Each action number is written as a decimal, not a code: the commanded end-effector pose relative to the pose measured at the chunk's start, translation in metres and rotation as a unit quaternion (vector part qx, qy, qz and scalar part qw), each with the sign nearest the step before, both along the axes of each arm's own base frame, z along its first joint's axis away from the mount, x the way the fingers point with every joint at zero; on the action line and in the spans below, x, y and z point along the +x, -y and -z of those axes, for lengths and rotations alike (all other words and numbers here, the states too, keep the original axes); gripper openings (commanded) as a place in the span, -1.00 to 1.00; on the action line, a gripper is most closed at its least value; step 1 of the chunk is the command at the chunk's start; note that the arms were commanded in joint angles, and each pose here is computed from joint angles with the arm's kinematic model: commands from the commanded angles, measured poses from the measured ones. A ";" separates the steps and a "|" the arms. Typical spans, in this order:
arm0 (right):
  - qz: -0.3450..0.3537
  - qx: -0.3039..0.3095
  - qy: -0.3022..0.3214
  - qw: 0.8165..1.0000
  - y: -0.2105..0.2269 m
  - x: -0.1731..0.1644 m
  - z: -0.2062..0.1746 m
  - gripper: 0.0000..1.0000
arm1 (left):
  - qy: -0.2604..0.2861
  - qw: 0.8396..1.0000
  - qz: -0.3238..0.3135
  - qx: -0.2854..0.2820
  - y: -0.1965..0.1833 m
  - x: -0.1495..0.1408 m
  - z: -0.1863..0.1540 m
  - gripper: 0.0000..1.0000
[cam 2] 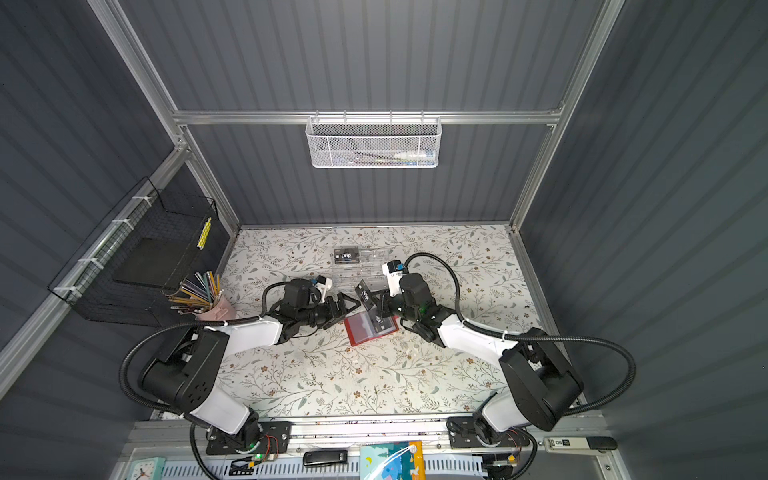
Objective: Take the credit cards out of the card holder
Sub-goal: Take out the credit card from the card slot, then place the credit card in the storage box.
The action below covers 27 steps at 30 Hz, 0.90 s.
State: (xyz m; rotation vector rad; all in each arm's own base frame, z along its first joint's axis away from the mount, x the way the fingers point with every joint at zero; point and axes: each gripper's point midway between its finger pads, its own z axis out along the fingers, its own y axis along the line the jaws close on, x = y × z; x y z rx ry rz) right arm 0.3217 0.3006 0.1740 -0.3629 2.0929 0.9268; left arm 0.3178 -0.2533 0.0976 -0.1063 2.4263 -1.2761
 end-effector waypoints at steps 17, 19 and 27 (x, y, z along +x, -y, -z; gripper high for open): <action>-0.114 -0.178 0.073 0.975 -0.017 0.044 -0.047 -1.00 | 0.063 0.991 -0.022 0.114 -0.063 -0.026 -0.042 1.00; -0.132 -0.189 0.090 0.969 -0.024 0.050 -0.049 -1.00 | 0.061 0.990 -0.026 0.128 -0.068 -0.024 -0.038 1.00; -0.203 -0.231 0.150 0.940 -0.042 0.069 -0.047 -1.00 | 0.054 0.989 -0.036 0.132 -0.072 -0.019 -0.029 1.00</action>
